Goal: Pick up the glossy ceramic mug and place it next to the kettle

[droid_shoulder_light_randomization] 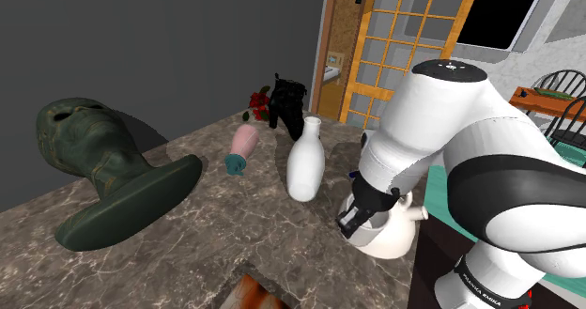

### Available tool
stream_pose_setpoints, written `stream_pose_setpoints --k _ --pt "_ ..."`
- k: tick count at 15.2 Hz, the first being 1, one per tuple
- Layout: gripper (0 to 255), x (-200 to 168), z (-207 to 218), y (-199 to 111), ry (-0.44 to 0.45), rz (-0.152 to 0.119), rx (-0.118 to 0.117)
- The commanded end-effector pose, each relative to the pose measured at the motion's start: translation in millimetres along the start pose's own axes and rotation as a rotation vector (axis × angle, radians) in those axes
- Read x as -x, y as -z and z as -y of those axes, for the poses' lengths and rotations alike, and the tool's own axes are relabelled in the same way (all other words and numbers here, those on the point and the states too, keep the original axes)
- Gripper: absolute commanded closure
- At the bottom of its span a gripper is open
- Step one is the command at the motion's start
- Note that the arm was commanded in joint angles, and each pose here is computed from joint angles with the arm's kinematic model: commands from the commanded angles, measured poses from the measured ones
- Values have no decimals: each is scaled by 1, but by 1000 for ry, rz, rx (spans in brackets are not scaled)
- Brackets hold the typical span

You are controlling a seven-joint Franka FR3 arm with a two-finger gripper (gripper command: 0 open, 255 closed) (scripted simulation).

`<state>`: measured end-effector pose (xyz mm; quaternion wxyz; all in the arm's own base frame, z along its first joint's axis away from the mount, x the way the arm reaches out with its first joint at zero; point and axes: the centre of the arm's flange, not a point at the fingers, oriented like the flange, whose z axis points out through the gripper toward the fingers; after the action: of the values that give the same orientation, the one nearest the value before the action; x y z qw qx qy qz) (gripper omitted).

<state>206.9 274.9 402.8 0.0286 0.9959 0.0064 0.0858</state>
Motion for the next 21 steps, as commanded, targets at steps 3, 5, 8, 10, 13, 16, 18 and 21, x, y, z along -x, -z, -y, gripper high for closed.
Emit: stream_pose_setpoints --k 3,5,8,10,13,16,18,21 --pt "255 3 -1 -26 -5 18 14" --pt "255 5 0 -37 -5 18 14" --pt "255 7 0 -44 -5 18 14" --pt "255 7 0 -44 -5 18 14" --pt "255 7 0 -44 -5 18 14" --pt "0 7 -3 -43 -5 18 14" --pt "0 6 -1 -43 -5 18 14" --pt "0 6 0 -31 -5 18 14"
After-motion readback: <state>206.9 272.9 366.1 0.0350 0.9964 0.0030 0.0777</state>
